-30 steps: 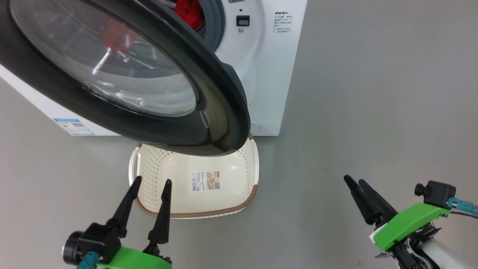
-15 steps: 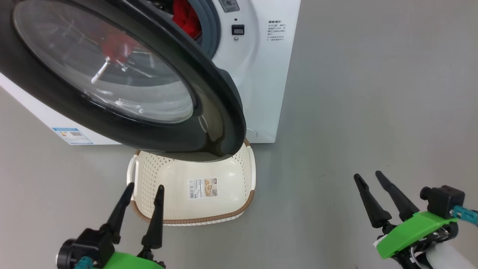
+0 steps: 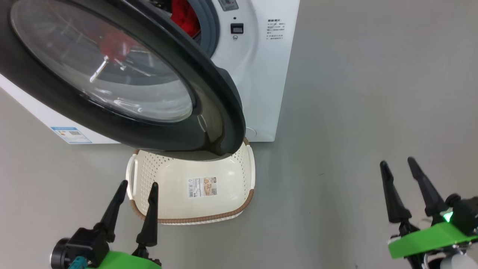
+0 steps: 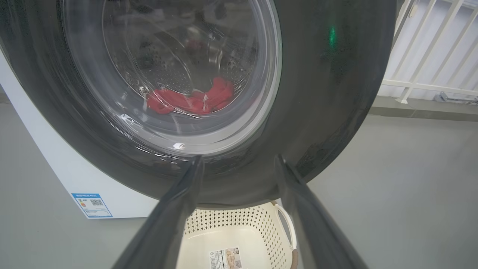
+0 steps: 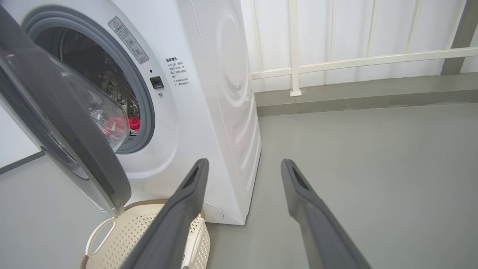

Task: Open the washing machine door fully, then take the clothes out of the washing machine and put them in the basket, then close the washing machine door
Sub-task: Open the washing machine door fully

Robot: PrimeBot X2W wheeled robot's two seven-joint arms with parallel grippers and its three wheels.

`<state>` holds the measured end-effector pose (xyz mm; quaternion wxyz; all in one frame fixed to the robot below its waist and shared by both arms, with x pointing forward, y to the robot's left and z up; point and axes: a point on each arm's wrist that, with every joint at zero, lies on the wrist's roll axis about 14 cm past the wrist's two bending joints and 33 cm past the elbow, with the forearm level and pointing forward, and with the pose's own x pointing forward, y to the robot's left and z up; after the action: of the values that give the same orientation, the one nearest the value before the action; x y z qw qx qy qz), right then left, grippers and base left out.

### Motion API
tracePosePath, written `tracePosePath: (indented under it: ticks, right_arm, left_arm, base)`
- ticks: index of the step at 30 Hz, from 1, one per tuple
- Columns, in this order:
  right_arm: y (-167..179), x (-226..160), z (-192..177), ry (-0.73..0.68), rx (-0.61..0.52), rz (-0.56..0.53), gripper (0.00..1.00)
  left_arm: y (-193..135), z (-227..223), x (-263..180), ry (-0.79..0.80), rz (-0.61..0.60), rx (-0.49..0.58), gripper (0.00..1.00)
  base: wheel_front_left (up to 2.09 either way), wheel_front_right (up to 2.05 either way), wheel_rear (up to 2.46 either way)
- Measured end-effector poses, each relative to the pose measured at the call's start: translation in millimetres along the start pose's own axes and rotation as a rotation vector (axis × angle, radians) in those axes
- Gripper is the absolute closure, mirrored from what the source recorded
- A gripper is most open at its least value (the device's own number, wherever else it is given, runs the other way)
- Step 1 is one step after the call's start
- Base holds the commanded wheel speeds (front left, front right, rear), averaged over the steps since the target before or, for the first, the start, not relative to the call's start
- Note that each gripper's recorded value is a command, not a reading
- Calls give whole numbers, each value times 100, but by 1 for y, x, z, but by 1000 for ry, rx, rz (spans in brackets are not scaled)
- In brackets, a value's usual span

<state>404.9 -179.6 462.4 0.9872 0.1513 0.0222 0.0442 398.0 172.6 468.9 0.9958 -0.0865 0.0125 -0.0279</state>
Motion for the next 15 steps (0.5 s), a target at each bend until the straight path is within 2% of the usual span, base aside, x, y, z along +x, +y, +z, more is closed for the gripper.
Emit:
tracePosePath:
  ticks: [7,15]
  right_arm:
    - [-8,-13,-20,59,-15,-35,0]
    - [-7,-14,-26,73,-3,-44,0]
  left_arm:
    - [1,-1,0,2,4,1,0]
    - [2,-4,1,11,5,0,0]
  base:
    - [0,0,0]
    - [0,0,0]
